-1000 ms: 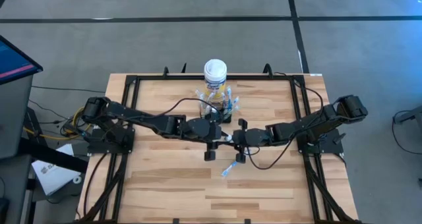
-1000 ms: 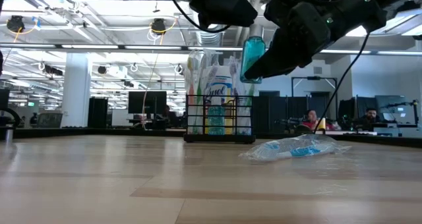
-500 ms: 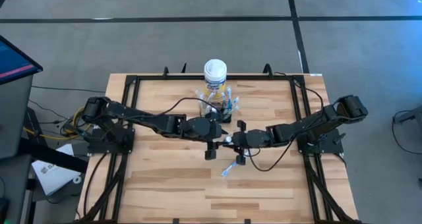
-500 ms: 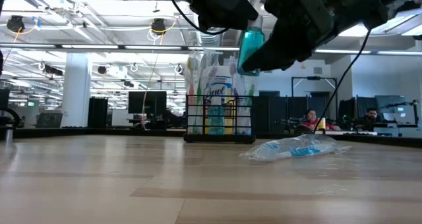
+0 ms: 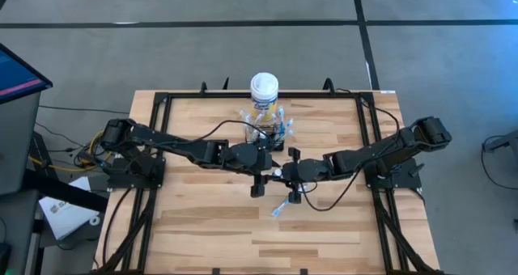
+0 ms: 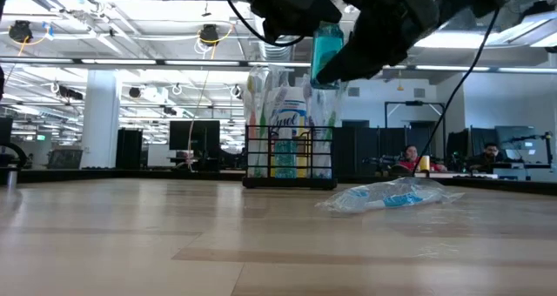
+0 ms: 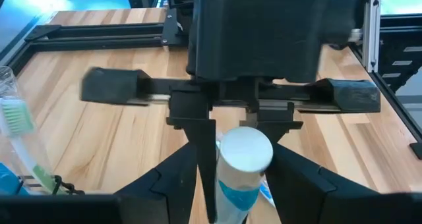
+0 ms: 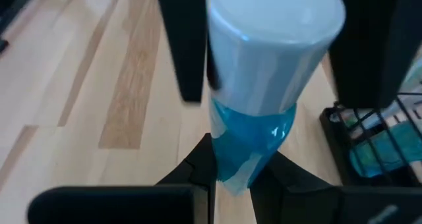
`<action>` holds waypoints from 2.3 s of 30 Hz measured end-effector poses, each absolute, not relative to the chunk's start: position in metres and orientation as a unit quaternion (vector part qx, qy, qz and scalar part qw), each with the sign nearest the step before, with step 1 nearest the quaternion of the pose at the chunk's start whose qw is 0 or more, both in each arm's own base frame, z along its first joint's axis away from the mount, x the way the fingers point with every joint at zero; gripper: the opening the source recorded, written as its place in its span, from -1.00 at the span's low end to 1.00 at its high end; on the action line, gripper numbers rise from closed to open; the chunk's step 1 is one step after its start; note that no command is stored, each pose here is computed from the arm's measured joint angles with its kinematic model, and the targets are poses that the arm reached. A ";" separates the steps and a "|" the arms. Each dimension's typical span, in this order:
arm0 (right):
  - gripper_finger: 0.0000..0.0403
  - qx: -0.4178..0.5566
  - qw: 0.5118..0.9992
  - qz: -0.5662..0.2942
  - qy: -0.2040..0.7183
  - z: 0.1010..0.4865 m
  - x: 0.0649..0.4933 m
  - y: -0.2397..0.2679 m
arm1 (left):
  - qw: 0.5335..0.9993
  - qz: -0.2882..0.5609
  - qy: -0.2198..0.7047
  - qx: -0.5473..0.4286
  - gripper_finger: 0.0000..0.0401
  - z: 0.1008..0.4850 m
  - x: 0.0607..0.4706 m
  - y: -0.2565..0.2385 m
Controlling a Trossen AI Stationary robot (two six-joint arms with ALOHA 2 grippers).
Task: Pick & Place toothbrushing station
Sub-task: Put the blue mouthwash bottle into the black wire organizer
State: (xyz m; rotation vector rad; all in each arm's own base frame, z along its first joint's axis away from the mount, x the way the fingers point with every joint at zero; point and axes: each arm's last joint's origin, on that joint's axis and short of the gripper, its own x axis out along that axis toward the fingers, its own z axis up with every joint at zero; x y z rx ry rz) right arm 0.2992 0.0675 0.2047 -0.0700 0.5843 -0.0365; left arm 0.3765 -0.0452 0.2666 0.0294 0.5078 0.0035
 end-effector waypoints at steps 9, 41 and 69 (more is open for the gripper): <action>-0.76 -0.053 0.919 0.008 0.391 0.232 0.309 0.062 | 0.967 -0.009 0.253 0.008 -0.19 0.266 0.376 -0.046; -0.76 -0.074 0.849 0.027 0.523 0.243 0.357 0.081 | 0.944 -0.037 0.326 0.029 -0.26 0.246 0.368 -0.062; -0.76 -0.070 0.849 0.029 0.523 0.243 0.356 0.081 | 0.946 -0.003 0.322 0.040 -0.55 0.243 0.370 -0.061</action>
